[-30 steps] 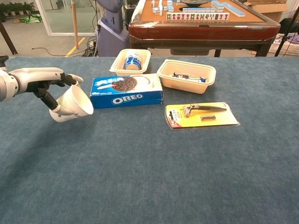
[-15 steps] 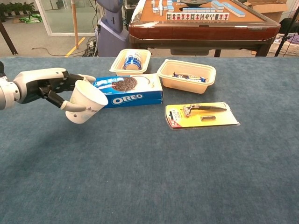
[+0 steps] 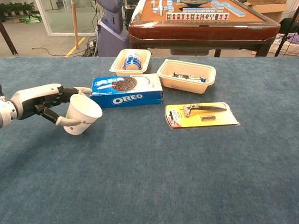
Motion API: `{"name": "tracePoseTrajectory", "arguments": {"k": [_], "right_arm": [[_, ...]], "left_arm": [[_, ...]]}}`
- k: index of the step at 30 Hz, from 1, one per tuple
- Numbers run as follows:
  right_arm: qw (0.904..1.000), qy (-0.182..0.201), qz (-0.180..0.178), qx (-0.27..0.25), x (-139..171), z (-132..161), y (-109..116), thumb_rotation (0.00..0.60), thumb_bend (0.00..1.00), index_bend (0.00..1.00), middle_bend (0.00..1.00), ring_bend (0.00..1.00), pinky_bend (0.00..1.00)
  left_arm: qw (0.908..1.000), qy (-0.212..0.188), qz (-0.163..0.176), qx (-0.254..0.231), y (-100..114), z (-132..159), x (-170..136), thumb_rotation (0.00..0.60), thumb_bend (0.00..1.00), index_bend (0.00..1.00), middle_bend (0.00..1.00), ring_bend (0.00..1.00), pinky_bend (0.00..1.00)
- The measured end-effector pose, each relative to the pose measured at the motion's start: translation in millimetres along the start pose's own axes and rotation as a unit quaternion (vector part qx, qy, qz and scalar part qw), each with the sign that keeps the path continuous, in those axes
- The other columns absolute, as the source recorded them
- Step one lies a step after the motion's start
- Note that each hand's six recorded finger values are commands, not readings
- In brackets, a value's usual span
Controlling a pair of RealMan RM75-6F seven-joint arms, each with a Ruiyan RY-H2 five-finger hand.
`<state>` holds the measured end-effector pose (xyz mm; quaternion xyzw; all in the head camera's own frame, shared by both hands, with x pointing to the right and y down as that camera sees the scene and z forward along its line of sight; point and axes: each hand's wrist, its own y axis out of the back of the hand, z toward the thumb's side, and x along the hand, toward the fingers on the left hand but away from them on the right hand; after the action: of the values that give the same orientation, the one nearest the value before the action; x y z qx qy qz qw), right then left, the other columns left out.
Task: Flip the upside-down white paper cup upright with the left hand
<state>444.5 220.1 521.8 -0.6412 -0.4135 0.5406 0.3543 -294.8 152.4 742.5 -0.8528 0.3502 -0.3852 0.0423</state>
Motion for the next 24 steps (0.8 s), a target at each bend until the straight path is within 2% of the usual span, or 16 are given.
{"name": "tracePoseTrajectory", "arguments": {"k": [3, 12, 24], "right_arm": [[1.0, -0.001, -0.001, 0.001, 1, 0, 1, 0.6, 0.15, 0.24, 0.31, 0.15, 0.22], [1.0, 0.0, -0.003, 0.002, 2, 1, 2, 0.6, 0.15, 0.24, 0.31, 0.15, 0.22], [1.0, 0.003, -0.004, 0.002, -1, 1, 3, 0.6, 0.15, 0.24, 0.31, 0.15, 0.22]], "left_arm": [[1.0, 0.003, 0.002, 0.004, 0, -7, -4, 0.6, 0.22, 0.25, 0.0, 0.0, 0.0], [0.9997, 0.011, 0.01, 0.017, 9, -16, -15, 0.6, 0.22, 0.01, 0.0, 0.0, 0.0], [0.9984, -0.003, 0.014, 0.055, 32, 1, -38, 0.6, 0.22, 0.0, 0.0, 0.0, 0.0]]}}
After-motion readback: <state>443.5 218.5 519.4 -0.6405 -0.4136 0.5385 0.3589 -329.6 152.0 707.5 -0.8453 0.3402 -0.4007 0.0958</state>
